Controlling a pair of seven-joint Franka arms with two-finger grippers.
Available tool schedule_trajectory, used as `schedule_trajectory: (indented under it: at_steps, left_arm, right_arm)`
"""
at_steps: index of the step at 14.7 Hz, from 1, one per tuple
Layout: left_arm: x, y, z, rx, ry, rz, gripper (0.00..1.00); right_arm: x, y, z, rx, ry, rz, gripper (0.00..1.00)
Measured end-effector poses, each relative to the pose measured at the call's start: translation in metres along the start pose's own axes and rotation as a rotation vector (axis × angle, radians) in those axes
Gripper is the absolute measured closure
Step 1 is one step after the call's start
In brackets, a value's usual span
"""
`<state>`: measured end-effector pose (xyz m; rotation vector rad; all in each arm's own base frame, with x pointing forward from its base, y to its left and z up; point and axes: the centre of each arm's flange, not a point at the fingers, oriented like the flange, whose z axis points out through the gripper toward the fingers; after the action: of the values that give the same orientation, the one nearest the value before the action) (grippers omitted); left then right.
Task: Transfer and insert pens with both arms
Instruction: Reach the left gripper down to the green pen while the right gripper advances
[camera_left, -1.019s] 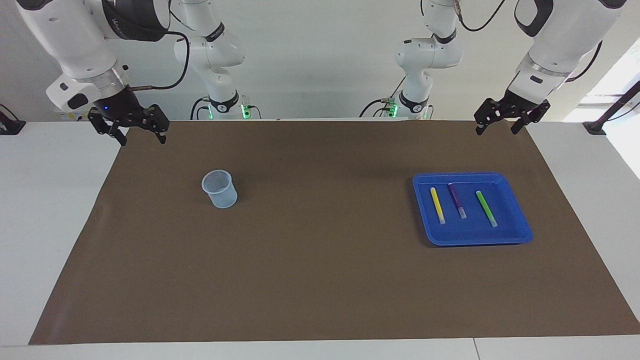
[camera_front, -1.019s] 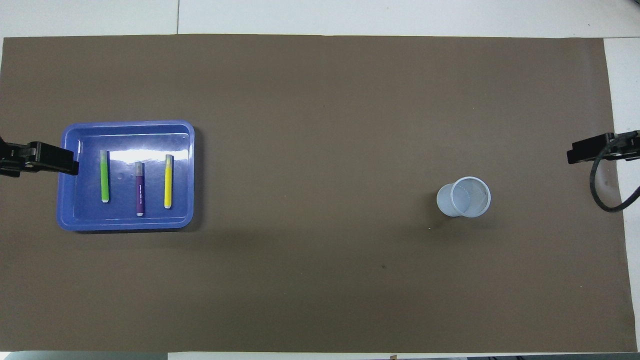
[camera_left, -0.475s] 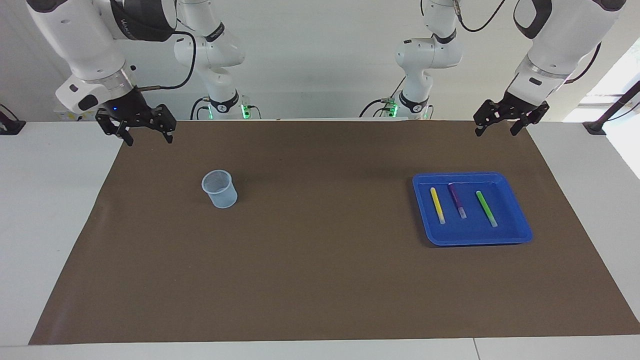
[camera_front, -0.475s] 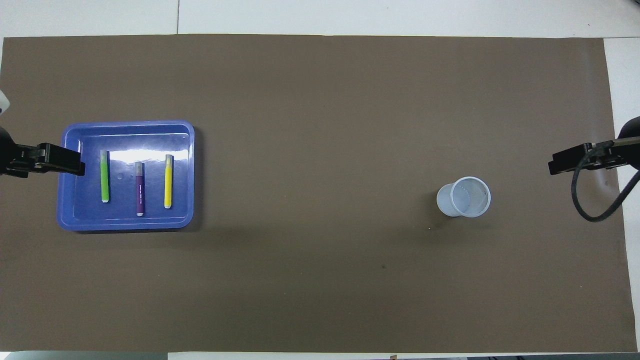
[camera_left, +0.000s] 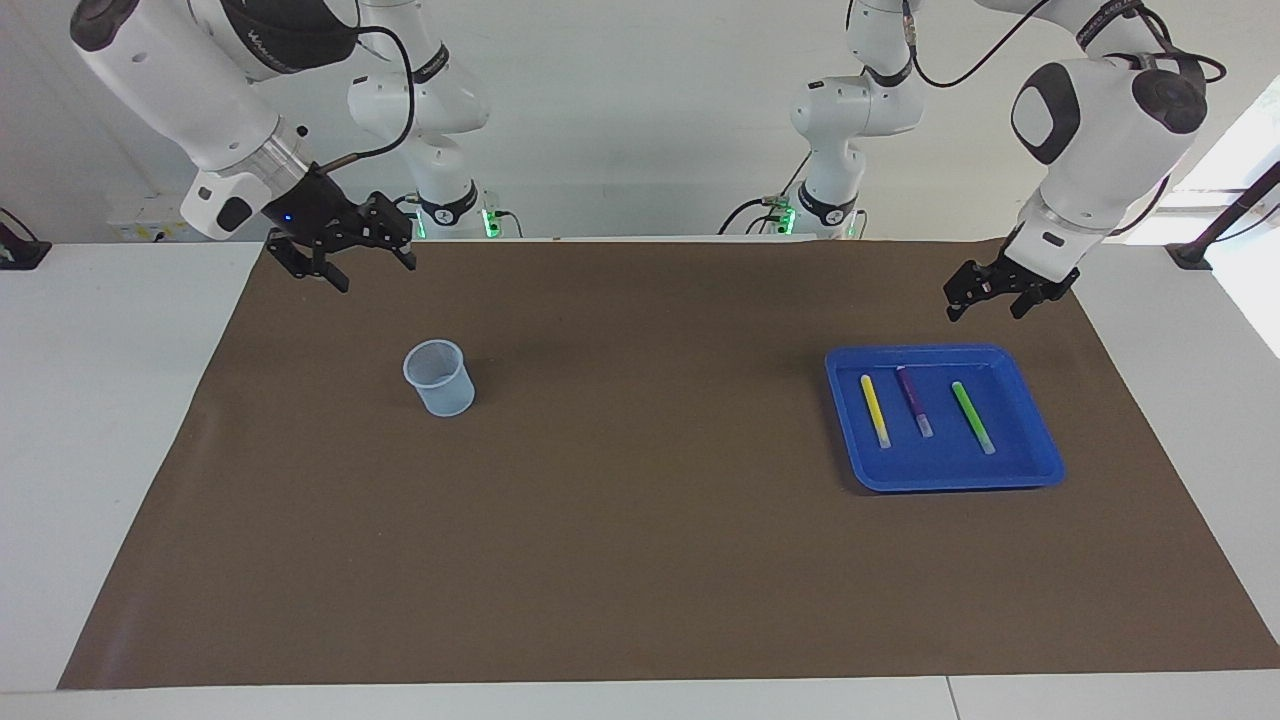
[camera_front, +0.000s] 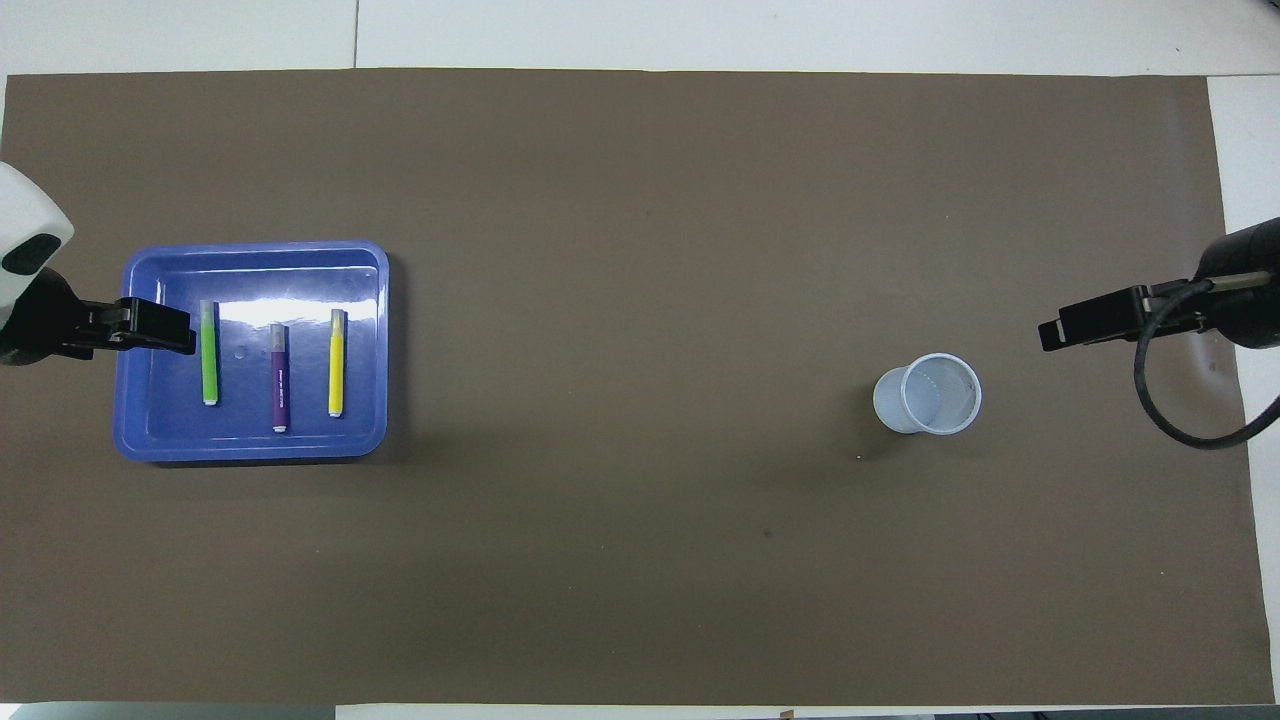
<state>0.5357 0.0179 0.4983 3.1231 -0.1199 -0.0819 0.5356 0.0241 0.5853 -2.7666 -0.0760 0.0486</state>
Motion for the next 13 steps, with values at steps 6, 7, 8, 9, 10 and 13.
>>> schedule_trajectory:
  at_steps: [6,7,8,9,10,13]
  left_arm:
    - [0.013,-0.051,0.077,-0.002,0.002,0.038,0.00]
    - [0.017,-0.052,0.087,0.000,0.008,0.039,0.00]
    - [0.021,-0.052,0.099,0.002,0.018,0.040,0.00]
    - [0.024,-0.052,0.109,0.004,0.026,0.041,0.00]
    - [0.027,-0.053,0.120,0.006,0.032,0.042,0.00]
    - [0.035,-0.053,0.148,0.006,0.029,0.046,0.03]
  right_arm:
    - [-0.017,-0.014,0.028,0.185,0.008,0.248,0.00]
    - [-0.019,-0.019,0.033,0.198,0.017,0.260,0.00]
    - [-0.020,-0.025,0.036,0.205,0.028,0.263,0.00]
    - [-0.021,-0.030,0.039,0.207,0.033,0.263,0.00]
    - [-0.021,-0.037,0.042,0.206,0.037,0.266,0.00]
    - [-0.019,-0.065,0.052,0.213,0.061,0.279,0.00]
